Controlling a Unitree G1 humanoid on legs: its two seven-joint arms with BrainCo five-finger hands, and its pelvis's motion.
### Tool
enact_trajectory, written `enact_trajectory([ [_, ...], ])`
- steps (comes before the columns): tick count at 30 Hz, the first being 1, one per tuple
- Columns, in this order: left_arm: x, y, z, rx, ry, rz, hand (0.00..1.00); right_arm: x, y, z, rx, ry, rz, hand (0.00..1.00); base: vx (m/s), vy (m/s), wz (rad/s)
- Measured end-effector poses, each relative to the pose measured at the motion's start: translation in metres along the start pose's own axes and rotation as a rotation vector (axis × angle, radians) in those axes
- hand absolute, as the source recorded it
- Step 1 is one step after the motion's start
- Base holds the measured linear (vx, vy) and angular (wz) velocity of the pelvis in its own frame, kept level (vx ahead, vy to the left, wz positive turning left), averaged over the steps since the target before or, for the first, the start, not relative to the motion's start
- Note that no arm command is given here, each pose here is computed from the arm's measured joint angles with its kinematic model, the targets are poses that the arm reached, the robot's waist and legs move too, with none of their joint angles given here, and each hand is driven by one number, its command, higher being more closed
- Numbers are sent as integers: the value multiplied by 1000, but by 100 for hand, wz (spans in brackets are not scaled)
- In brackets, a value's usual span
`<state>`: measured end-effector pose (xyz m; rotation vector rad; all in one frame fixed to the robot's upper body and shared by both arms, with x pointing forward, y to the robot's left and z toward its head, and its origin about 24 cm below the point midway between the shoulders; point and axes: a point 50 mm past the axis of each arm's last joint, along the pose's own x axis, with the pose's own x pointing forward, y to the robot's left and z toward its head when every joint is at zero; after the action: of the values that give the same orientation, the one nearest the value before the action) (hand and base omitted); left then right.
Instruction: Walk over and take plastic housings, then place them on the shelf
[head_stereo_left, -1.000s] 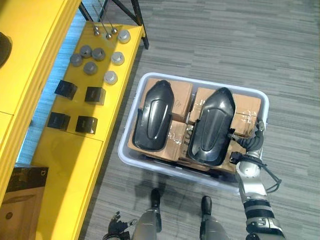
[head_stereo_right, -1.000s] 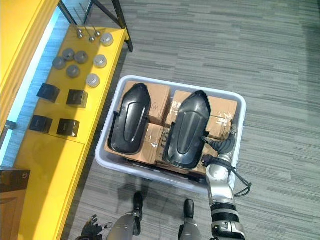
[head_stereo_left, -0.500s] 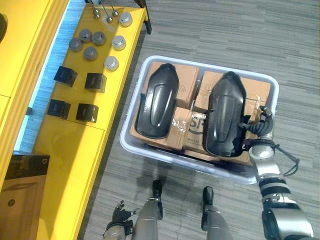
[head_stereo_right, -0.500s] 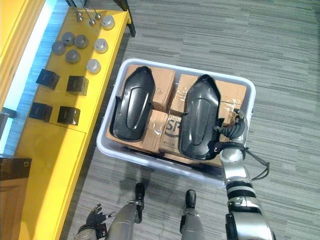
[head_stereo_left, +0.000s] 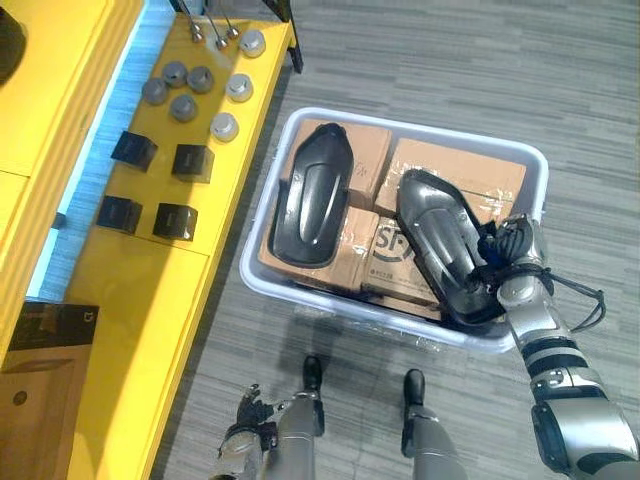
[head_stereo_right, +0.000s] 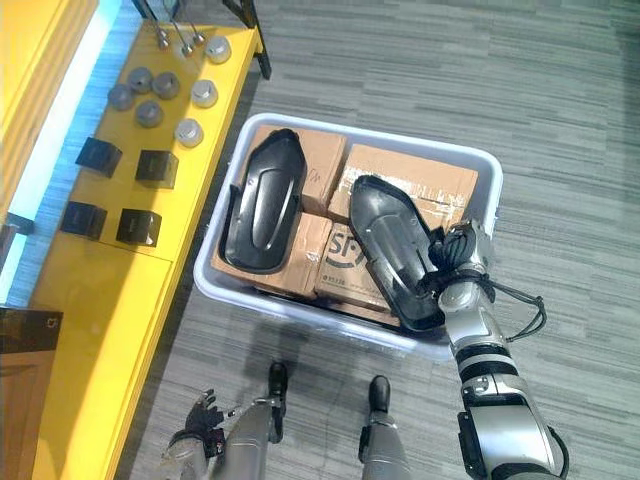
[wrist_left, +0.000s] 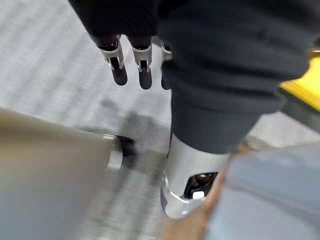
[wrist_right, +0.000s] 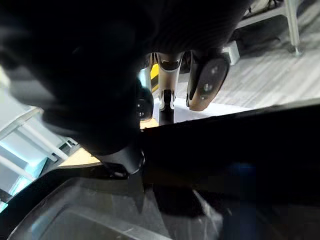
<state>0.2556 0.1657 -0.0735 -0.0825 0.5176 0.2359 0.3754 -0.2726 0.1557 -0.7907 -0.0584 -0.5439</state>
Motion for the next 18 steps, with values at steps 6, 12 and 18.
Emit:
enact_trajectory([
  [6,-21,-23,81,-80,-390,-112,0,0,-2,-2,-6,15,-46,100,-21,4,20],
  [12,-54,-37,114,-153,-577,-216,0,-18,20,12,30,-47,-18,100,1,19,6],
  [18,-63,-68,108,-215,-517,-364,0,-39,43,8,75,-28,33,100,64,-3,-4],
])
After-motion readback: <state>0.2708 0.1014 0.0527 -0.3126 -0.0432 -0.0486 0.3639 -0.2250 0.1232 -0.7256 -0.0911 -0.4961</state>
